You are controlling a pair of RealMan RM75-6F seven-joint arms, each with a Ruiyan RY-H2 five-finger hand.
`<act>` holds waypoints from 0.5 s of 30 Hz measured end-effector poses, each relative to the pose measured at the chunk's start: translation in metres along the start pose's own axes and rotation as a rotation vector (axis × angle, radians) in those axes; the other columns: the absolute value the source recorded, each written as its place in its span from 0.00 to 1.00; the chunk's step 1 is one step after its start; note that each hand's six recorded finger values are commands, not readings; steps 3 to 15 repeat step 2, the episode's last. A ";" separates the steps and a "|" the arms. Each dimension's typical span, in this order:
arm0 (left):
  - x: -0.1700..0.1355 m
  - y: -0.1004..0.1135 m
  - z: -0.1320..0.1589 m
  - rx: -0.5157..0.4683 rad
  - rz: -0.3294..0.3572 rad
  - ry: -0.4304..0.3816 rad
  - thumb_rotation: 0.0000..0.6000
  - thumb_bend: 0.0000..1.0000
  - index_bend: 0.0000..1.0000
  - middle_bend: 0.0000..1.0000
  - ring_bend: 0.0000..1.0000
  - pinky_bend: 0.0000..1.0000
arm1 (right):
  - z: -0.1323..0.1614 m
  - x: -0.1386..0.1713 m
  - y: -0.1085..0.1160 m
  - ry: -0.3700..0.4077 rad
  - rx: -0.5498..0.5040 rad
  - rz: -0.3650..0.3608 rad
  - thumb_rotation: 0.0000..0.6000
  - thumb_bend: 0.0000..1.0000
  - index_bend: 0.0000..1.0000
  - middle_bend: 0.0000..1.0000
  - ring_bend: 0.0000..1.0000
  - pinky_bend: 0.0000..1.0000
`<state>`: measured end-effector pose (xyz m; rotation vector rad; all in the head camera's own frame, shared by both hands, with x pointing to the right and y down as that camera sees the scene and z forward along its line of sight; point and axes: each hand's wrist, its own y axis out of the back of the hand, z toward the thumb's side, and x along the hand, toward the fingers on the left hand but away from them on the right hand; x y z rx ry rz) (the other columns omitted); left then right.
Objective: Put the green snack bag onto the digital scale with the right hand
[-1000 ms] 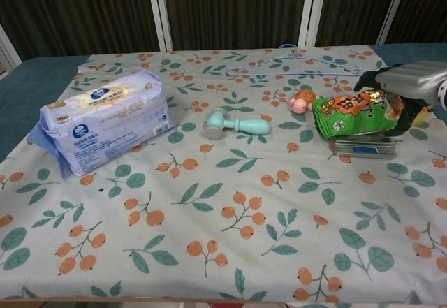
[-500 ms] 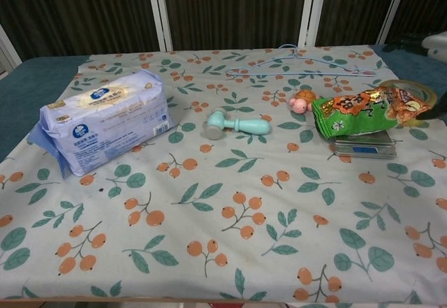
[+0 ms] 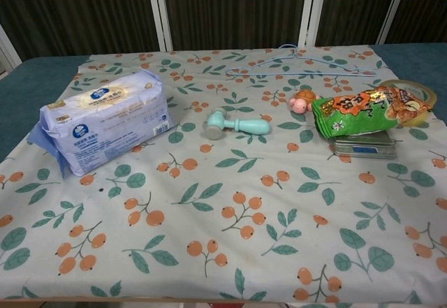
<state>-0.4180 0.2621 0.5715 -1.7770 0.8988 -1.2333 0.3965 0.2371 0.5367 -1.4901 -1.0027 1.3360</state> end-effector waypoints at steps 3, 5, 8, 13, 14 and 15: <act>0.001 0.001 0.001 0.000 0.005 -0.001 1.00 0.48 0.00 0.00 0.01 0.10 | -0.002 0.002 -0.002 -0.003 -0.002 0.016 1.00 0.20 0.00 0.00 0.00 0.00; 0.001 0.001 0.001 0.000 0.005 -0.001 1.00 0.48 0.00 0.00 0.01 0.10 | -0.002 0.002 -0.002 -0.003 -0.002 0.016 1.00 0.20 0.00 0.00 0.00 0.00; 0.001 0.001 0.001 0.000 0.005 -0.001 1.00 0.48 0.00 0.00 0.01 0.10 | -0.002 0.002 -0.002 -0.003 -0.002 0.016 1.00 0.20 0.00 0.00 0.00 0.00; 0.001 0.001 0.001 0.000 0.005 -0.001 1.00 0.48 0.00 0.00 0.01 0.10 | -0.002 0.002 -0.002 -0.003 -0.002 0.016 1.00 0.20 0.00 0.00 0.00 0.00; 0.001 0.001 0.001 0.000 0.005 -0.001 1.00 0.48 0.00 0.00 0.01 0.10 | -0.002 0.002 -0.002 -0.003 -0.002 0.016 1.00 0.20 0.00 0.00 0.00 0.00; 0.001 0.001 0.001 0.000 0.005 -0.001 1.00 0.48 0.00 0.00 0.01 0.10 | -0.002 0.002 -0.002 -0.003 -0.002 0.016 1.00 0.20 0.00 0.00 0.00 0.00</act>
